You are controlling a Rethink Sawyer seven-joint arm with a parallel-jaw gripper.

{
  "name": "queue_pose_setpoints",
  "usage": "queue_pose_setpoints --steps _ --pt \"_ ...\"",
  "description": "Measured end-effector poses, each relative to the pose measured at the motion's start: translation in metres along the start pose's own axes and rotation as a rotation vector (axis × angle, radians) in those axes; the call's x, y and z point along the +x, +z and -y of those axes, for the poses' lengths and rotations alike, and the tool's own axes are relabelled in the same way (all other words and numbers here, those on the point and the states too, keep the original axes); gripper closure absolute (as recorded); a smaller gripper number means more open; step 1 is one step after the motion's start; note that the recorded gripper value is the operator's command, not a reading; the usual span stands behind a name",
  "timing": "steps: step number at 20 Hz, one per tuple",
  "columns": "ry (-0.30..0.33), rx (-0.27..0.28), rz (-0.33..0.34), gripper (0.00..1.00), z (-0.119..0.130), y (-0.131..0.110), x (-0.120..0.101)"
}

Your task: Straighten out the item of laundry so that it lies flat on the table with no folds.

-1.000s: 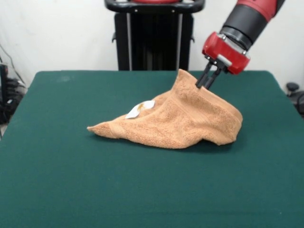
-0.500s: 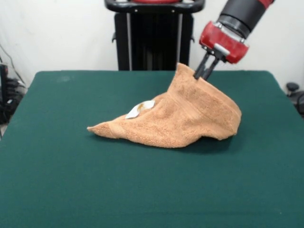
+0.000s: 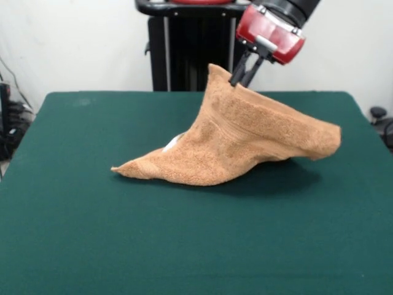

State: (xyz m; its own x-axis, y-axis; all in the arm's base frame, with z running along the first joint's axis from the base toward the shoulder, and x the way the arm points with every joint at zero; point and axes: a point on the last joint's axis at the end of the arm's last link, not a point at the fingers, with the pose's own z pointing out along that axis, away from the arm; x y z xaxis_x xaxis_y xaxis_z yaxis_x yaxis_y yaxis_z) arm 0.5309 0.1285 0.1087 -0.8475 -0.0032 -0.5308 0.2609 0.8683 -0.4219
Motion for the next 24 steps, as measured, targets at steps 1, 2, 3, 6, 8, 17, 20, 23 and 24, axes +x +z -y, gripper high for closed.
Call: queue_pose_setpoints --steps 1,2,3,6,8,17,20,23,24 --pt "0.004 0.002 -0.008 1.0 0.001 0.0 0.0" --pt "0.004 0.002 -0.012 1.0 0.001 0.0 0.0" --pt "0.003 0.002 -0.015 1.0 0.001 0.0 0.001" --pt "-0.001 0.004 -0.051 1.0 -0.001 -0.003 0.006" --pt "-0.003 0.005 -0.07 1.0 -0.002 -0.005 0.009" --pt "-0.012 0.002 -0.122 1.0 0.002 -0.014 0.011" --pt "-0.015 -0.011 -0.147 1.0 0.008 -0.03 0.004" --pt "-0.01 -0.023 -0.181 1.0 0.017 -0.048 -0.004" --pt "-0.008 -0.026 -0.194 1.0 0.02 -0.054 -0.006"
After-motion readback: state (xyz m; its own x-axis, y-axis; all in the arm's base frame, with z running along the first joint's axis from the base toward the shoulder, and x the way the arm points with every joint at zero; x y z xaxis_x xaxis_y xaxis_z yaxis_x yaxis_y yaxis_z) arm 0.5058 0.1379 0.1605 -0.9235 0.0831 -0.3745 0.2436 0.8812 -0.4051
